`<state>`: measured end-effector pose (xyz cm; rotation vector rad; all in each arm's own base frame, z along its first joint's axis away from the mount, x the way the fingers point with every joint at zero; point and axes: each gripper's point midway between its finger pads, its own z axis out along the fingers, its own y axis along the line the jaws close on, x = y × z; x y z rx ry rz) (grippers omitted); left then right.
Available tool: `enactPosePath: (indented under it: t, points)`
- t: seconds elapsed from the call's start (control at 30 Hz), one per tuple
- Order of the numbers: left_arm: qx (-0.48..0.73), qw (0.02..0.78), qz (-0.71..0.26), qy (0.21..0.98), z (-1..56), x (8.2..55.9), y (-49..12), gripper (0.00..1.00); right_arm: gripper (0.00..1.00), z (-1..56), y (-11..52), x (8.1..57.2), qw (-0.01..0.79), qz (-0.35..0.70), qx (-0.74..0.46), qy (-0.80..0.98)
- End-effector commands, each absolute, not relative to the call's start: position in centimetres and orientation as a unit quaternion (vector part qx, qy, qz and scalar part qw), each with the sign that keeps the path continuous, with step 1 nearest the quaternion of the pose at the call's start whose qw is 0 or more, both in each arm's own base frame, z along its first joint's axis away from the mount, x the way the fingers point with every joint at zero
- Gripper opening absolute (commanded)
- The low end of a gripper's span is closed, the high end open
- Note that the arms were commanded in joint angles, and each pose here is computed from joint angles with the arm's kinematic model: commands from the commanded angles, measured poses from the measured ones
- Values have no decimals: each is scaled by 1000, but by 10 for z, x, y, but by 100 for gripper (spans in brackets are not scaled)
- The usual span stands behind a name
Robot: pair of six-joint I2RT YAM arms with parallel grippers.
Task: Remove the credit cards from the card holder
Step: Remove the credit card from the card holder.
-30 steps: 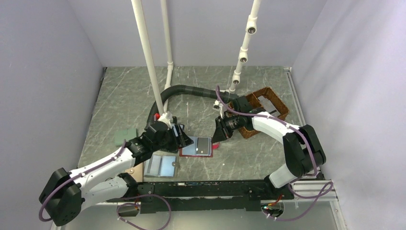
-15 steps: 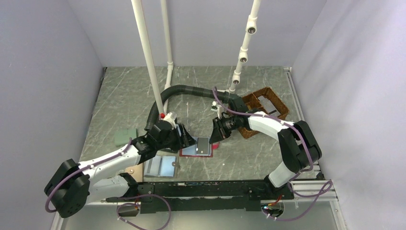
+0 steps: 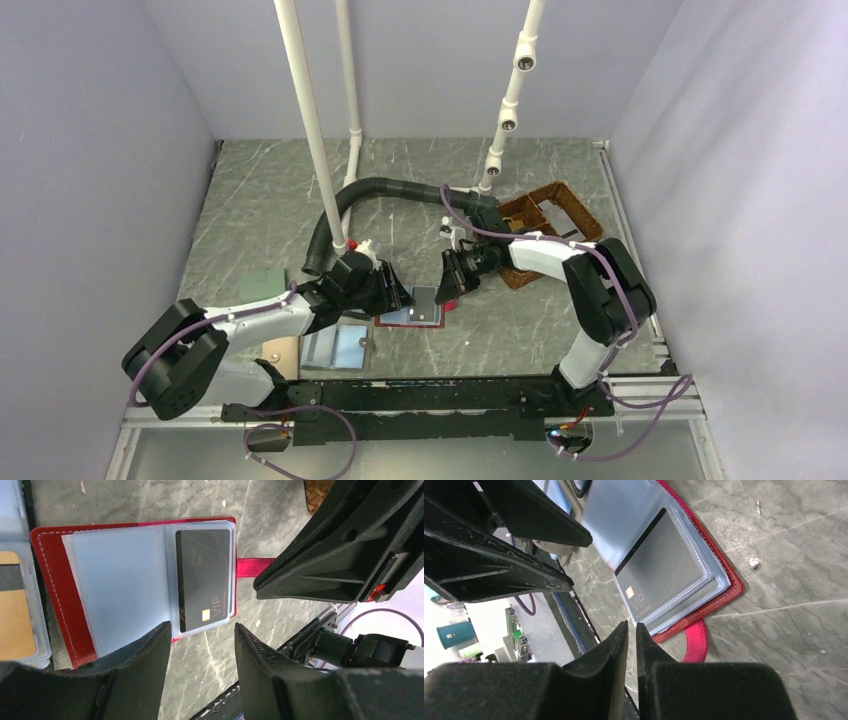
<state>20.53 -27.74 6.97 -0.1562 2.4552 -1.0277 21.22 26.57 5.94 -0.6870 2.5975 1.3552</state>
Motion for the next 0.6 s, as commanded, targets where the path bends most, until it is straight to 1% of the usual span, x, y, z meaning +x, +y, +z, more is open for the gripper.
enactPosePath:
  t: [0.0,0.23,0.43,0.57]
  points:
    - [-37,255,-402,878,87,218,-295,54,13,59,276,222,71,449,-228,861]
    - [-53,231,-378,895,65,220,-293,55,10,43,283,226,39,437,-222,871]
    - [-79,214,-376,898,55,222,-285,56,8,10,268,229,27,365,-216,905]
    - [-86,205,-388,895,53,224,-285,56,8,4,263,231,25,346,-216,913]
